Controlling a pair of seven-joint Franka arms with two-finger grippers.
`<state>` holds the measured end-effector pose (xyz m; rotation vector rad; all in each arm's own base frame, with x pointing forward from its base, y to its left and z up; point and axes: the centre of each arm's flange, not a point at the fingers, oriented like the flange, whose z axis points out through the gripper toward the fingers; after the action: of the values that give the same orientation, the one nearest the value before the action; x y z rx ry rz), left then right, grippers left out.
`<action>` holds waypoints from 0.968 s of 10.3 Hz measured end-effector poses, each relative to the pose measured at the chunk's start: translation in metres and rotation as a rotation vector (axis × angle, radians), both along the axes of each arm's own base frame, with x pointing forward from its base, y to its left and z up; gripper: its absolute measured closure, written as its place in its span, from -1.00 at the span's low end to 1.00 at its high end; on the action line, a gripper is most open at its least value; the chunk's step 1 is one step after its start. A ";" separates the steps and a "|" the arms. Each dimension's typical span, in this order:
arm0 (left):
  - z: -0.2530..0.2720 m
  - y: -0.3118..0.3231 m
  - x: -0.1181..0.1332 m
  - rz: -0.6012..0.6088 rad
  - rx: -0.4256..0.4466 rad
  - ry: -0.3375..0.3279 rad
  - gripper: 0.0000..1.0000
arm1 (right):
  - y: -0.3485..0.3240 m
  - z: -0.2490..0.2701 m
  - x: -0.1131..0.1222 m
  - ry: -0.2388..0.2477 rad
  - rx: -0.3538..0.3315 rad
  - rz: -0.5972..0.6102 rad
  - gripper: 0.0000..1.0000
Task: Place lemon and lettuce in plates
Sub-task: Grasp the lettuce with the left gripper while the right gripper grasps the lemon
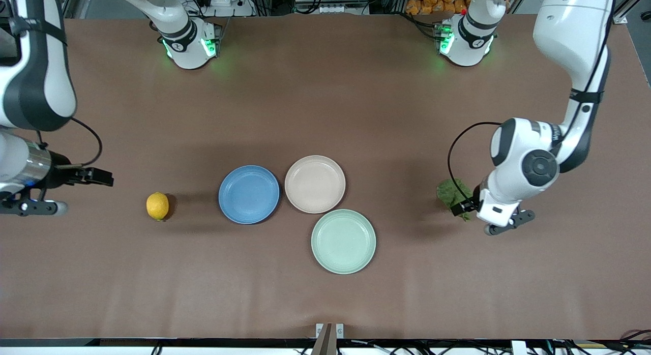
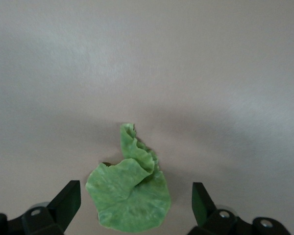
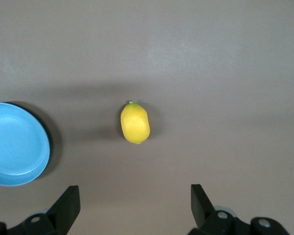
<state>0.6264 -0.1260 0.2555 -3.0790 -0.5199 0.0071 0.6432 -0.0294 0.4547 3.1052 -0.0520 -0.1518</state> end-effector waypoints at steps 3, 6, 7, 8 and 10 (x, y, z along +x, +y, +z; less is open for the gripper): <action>-0.023 -0.008 -0.014 -0.021 0.008 0.039 -1.00 | 0.001 -0.049 -0.003 -0.029 0.000 0.006 -1.00; -0.039 -0.007 -0.018 -0.065 0.044 0.053 -1.00 | 0.003 -0.100 -0.013 -0.076 0.001 0.013 -1.00; -0.044 -0.007 -0.019 -0.075 0.048 0.060 -1.00 | 0.004 -0.116 -0.019 -0.090 0.001 0.015 -1.00; -0.049 -0.007 -0.020 -0.082 0.048 0.067 -1.00 | 0.005 -0.132 -0.024 -0.108 0.002 0.018 -1.00; -0.059 -0.007 -0.021 -0.086 0.048 0.080 -1.00 | 0.007 -0.157 -0.036 -0.150 0.003 0.022 -1.00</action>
<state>0.6050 -0.1329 0.1960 -3.0364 -0.3787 0.1136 0.6069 -0.0227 0.2974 3.1123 -0.0212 0.0822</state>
